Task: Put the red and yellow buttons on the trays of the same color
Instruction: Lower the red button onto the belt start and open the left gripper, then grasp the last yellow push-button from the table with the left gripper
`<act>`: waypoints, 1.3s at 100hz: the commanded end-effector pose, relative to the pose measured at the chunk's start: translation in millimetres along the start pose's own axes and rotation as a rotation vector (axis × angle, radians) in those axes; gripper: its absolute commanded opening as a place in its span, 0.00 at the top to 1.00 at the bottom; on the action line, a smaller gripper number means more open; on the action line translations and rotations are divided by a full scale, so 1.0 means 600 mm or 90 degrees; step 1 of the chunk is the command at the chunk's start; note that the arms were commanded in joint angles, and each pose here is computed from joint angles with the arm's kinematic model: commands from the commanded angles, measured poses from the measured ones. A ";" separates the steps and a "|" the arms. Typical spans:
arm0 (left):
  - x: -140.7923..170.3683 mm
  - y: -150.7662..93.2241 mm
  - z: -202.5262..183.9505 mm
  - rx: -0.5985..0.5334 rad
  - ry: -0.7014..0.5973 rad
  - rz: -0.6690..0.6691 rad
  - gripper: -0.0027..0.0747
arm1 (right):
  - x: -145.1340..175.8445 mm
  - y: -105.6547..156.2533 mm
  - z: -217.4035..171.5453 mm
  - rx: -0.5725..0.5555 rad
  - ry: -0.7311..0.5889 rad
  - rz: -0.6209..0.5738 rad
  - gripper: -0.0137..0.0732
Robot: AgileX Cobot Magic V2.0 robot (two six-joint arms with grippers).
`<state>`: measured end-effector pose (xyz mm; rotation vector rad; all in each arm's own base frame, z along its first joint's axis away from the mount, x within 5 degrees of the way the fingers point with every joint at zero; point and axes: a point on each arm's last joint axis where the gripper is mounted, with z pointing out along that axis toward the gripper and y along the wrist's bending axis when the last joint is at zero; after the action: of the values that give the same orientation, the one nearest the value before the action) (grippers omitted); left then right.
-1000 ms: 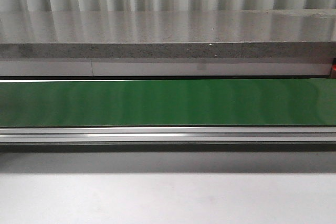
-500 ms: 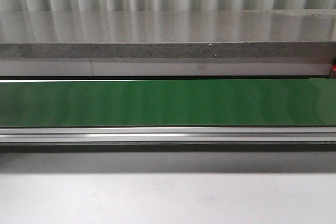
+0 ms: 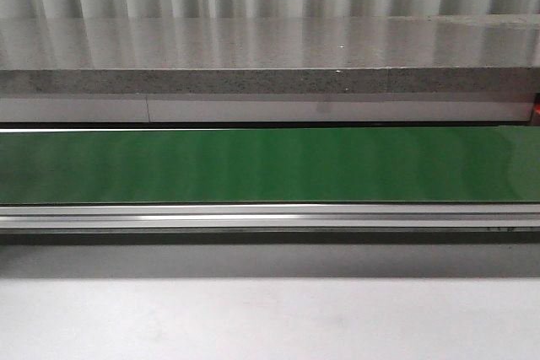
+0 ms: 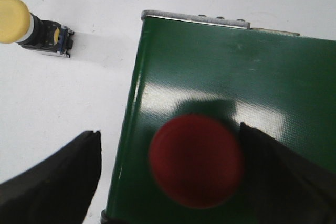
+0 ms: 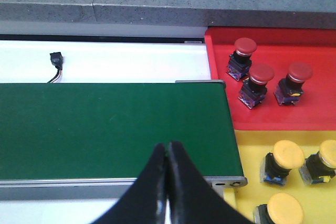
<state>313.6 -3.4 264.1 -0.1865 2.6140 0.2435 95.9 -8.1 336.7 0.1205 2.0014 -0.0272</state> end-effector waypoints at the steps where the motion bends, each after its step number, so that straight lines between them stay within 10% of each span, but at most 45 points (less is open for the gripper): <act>1: -0.015 0.002 -0.035 0.014 -0.056 0.004 0.25 | -0.022 0.000 -0.008 0.002 -0.061 -0.008 0.92; 68: -0.069 0.030 -0.134 0.040 -0.195 -0.038 0.25 | -0.022 0.000 -0.008 0.002 -0.061 -0.008 0.92; 130: -0.075 0.175 0.050 -0.060 -0.050 -0.194 0.25 | -0.022 0.000 -0.008 0.002 -0.061 -0.008 0.92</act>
<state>340.8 99.0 259.1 -0.5845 2.5639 0.2713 95.9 -8.1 336.7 0.1205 2.0014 -0.0272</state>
